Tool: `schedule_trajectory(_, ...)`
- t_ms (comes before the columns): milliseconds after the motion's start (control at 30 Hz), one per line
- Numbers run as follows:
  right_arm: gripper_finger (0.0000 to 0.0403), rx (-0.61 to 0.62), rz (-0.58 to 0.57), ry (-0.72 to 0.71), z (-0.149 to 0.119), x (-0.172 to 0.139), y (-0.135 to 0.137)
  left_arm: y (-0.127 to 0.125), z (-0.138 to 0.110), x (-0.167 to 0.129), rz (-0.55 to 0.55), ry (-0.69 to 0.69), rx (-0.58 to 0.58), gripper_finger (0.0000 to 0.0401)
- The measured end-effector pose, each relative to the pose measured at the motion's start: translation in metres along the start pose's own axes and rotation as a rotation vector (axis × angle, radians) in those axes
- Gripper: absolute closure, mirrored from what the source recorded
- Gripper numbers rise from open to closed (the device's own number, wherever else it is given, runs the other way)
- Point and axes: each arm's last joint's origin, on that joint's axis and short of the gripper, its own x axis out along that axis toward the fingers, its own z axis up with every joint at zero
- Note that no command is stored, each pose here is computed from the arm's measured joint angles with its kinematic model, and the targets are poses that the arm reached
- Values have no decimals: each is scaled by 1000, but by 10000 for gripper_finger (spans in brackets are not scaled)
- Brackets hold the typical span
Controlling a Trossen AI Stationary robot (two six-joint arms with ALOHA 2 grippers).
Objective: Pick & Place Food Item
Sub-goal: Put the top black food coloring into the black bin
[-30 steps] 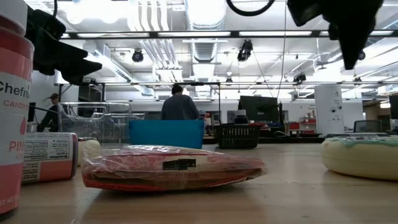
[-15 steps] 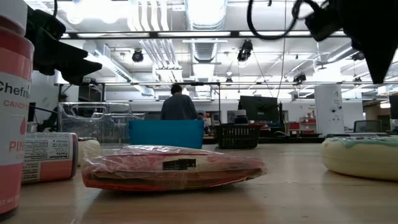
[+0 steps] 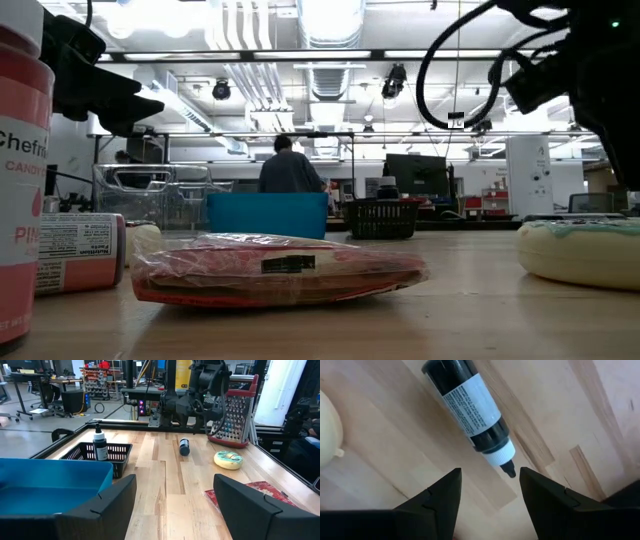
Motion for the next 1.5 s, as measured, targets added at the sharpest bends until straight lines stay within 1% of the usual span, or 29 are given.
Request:
schedule_trajectory(300, 204, -132, 45, -30, 0, 16, 0, 0, 0, 0, 0, 0, 0, 128)
schedule_trajectory(533, 204, -165, 66, -49, -1, 33, -3, 0, 0, 0, 0, 0, 0, 128)
schedule_trajectory(667, 204, -191, 63, -65, -1, 36, -3, 0, 0, 0, 0, 0, 0, 128)
schedule_trajectory(1033, 204, -184, 73, -119, 3, 38, -2, 0, 0, 0, 0, 0, 0, 128)
schedule_trajectory(1333, 204, -182, 112, -151, 2, 54, -5, 0, 0, 0, 0, 0, 0, 128)
schedule_trajectory(1500, 204, -181, 110, -163, 1, 56, -6, 0, 0, 0, 0, 0, 0, 128)
